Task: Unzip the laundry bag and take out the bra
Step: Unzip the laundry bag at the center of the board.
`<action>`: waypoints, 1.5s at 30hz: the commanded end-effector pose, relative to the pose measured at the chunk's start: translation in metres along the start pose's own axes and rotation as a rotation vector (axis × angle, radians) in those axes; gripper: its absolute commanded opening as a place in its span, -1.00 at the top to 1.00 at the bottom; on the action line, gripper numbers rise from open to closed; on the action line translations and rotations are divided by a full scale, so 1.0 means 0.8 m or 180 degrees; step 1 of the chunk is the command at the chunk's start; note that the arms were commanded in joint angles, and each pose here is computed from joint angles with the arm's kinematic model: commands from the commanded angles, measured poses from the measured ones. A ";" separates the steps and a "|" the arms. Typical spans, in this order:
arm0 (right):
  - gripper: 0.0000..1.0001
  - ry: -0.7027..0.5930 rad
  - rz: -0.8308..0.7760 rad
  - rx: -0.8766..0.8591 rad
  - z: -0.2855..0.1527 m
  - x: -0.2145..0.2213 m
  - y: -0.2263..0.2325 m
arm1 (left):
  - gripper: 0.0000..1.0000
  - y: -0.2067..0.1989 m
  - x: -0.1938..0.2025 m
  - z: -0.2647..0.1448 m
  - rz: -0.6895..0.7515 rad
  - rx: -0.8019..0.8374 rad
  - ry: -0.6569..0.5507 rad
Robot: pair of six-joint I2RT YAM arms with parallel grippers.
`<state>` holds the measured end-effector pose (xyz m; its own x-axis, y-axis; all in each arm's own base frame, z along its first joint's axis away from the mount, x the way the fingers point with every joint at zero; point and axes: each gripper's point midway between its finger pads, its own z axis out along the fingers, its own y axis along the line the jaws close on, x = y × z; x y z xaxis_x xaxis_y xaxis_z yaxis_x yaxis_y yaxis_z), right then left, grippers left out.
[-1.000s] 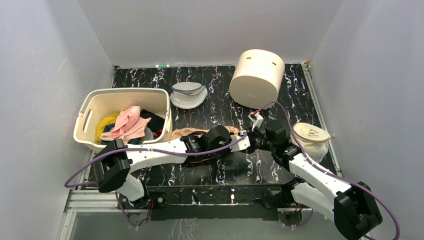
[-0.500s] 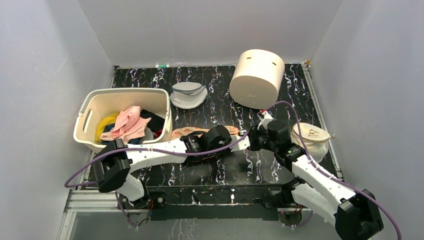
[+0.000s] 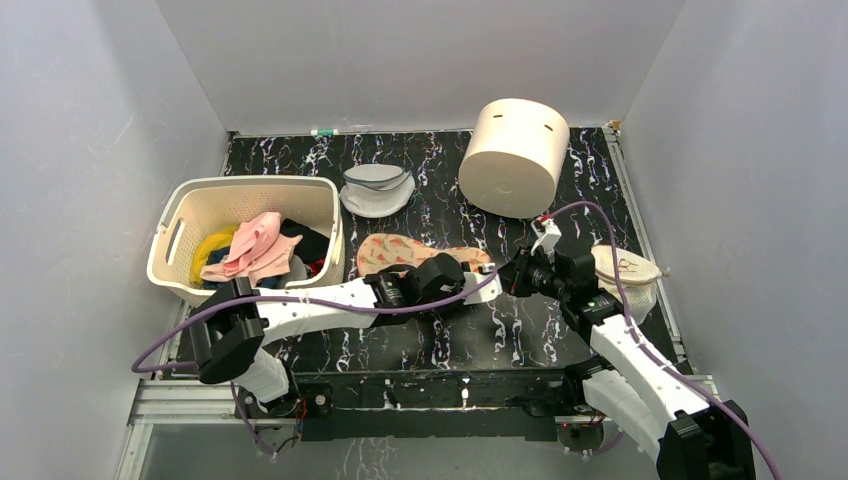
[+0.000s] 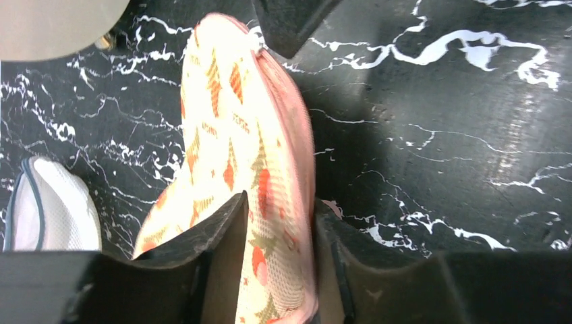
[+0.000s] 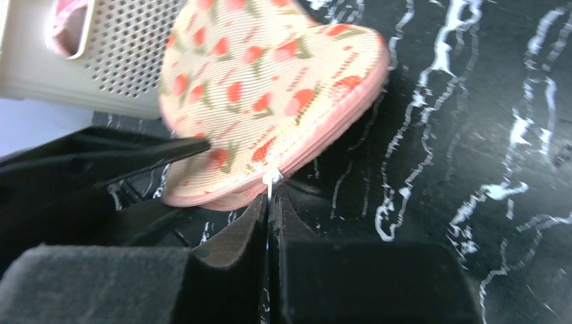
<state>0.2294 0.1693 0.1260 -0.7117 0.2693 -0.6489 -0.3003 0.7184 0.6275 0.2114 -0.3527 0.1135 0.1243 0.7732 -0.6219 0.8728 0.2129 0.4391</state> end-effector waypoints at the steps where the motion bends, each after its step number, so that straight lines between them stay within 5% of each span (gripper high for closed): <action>1: 1.00 -0.0075 -0.0342 -0.0818 -0.007 -0.009 0.054 | 0.10 0.019 0.005 0.001 0.0006 -0.0244 0.0136; 5: 1.00 0.0075 -0.0345 -0.1225 -0.008 0.005 0.079 | -0.33 0.008 -0.010 -0.007 -0.0053 -0.0063 -0.0090; 11: 1.00 0.0190 -0.0504 -0.1443 -0.006 0.015 0.110 | -0.43 -0.003 -0.026 -0.017 -0.0092 0.0121 -0.0325; 25: 1.00 0.0001 -0.0529 -0.0845 0.006 0.001 0.084 | 0.60 0.004 -0.015 -0.014 -0.0039 0.0015 -0.0160; 37: 1.00 -0.0101 -0.0142 0.0215 0.012 -0.008 -0.002 | 1.00 0.011 -0.016 -0.019 -0.0008 -0.0066 -0.0166; 45: 1.00 -0.0056 0.0083 0.0217 0.007 -0.009 -0.030 | 1.00 0.018 -0.022 -0.027 -0.0015 -0.0130 -0.0260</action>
<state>0.2342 0.1624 0.1049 -0.7396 0.2761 -0.6138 -0.2377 0.7460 0.6220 0.2077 -0.3563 0.1188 0.1398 0.7533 -0.6427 0.8783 0.2053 0.4318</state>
